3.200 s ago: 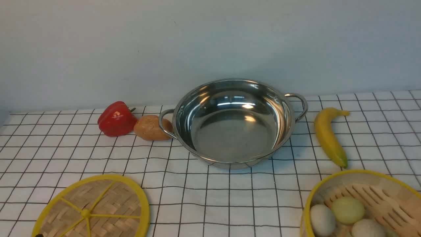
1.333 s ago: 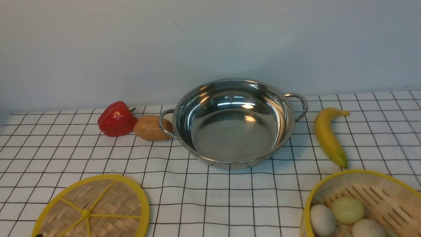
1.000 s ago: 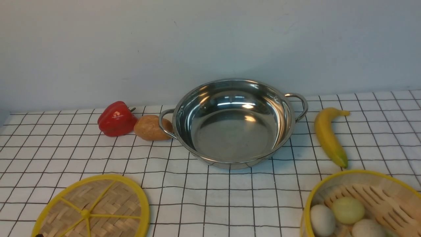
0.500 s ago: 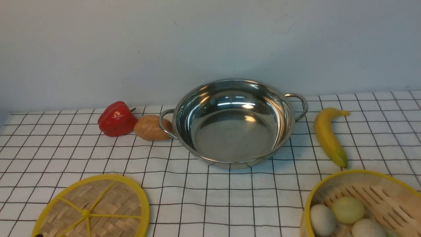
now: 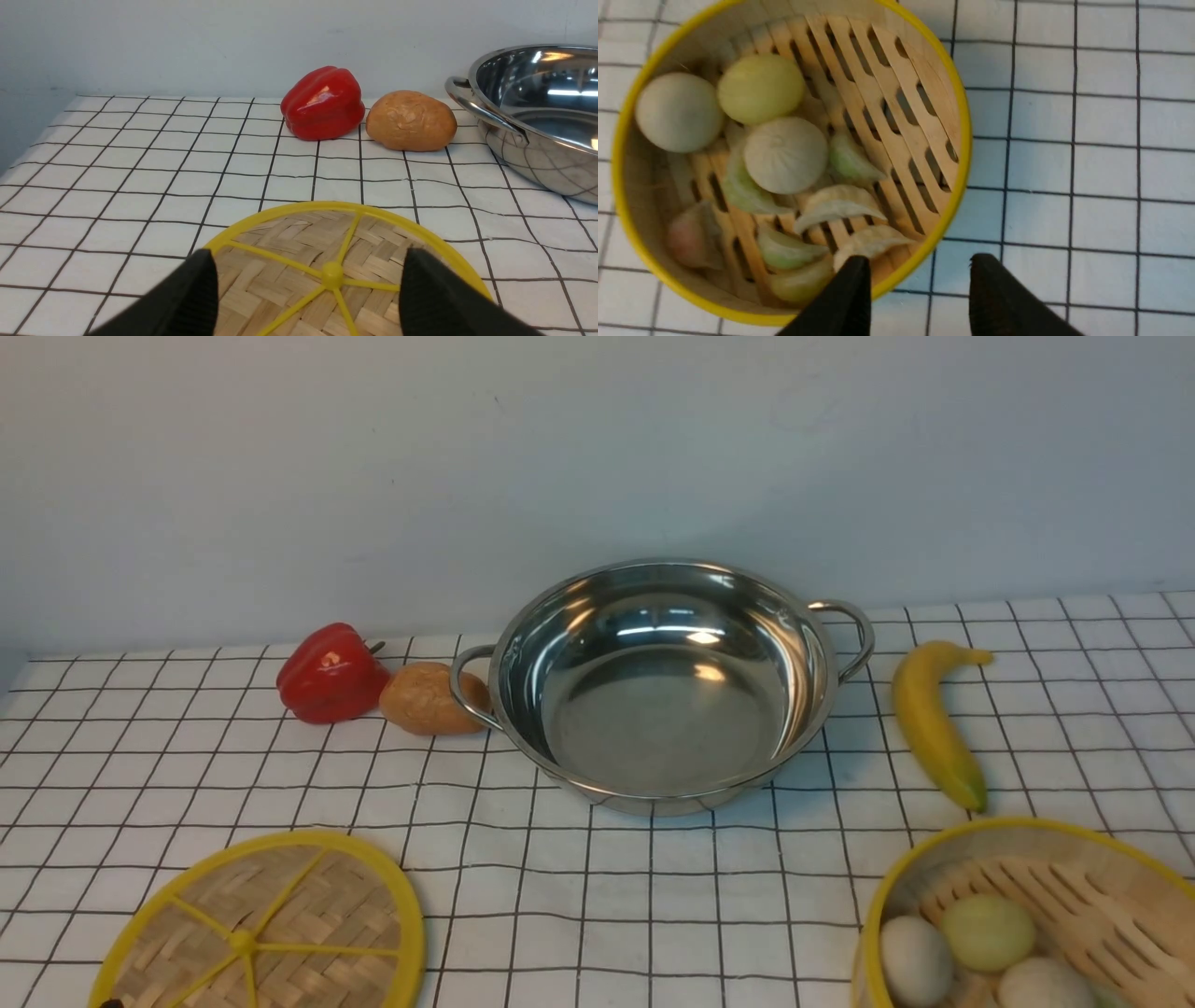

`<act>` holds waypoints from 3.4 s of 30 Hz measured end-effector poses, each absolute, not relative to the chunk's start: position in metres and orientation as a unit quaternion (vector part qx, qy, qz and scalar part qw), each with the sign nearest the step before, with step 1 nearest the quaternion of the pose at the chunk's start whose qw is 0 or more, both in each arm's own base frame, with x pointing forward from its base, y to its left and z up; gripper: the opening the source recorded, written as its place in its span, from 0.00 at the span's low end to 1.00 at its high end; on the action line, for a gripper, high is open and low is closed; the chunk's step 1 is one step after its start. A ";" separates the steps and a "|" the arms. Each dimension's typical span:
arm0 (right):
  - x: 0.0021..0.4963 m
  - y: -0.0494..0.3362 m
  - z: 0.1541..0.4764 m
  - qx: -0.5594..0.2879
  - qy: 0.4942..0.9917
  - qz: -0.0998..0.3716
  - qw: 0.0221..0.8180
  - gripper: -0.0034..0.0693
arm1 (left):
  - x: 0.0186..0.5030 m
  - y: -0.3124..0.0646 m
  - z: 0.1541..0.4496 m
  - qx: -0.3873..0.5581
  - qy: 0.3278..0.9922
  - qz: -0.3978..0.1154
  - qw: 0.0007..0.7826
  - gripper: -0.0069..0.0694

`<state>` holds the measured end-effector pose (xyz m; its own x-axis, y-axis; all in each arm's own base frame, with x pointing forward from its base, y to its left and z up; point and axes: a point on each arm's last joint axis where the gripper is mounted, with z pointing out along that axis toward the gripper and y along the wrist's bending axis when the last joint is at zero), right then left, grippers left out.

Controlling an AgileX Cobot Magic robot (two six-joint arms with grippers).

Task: Place the steamer in the pot on the white tablecloth, and put the lid on the steamer.
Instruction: 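Reach for and grasp the rim of the bamboo steamer holding the buns with the right gripper, then place the bamboo steamer basket of food into the steel pot with the right gripper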

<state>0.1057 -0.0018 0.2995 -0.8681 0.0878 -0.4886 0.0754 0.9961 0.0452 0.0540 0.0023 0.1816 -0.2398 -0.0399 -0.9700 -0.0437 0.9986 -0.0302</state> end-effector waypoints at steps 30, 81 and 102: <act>0.234 -0.006 0.164 -0.010 0.997 -0.080 0.017 0.49 | 0.054 0.002 0.182 -0.027 0.787 0.002 0.616 0.72; 0.475 0.148 0.268 -0.207 0.951 0.058 0.221 0.13 | 0.054 0.002 0.182 -0.027 0.787 0.002 0.616 0.72; 0.506 0.165 0.260 -0.226 0.931 0.092 0.270 0.13 | 0.054 0.002 0.182 -0.027 0.787 0.002 0.616 0.72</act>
<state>0.5057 0.1647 0.2601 -0.7516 -0.3712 -0.5452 -0.4711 0.8807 0.0499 0.0540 0.0023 0.1816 -0.2398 -0.0399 -0.9700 -0.0437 0.9986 -0.0302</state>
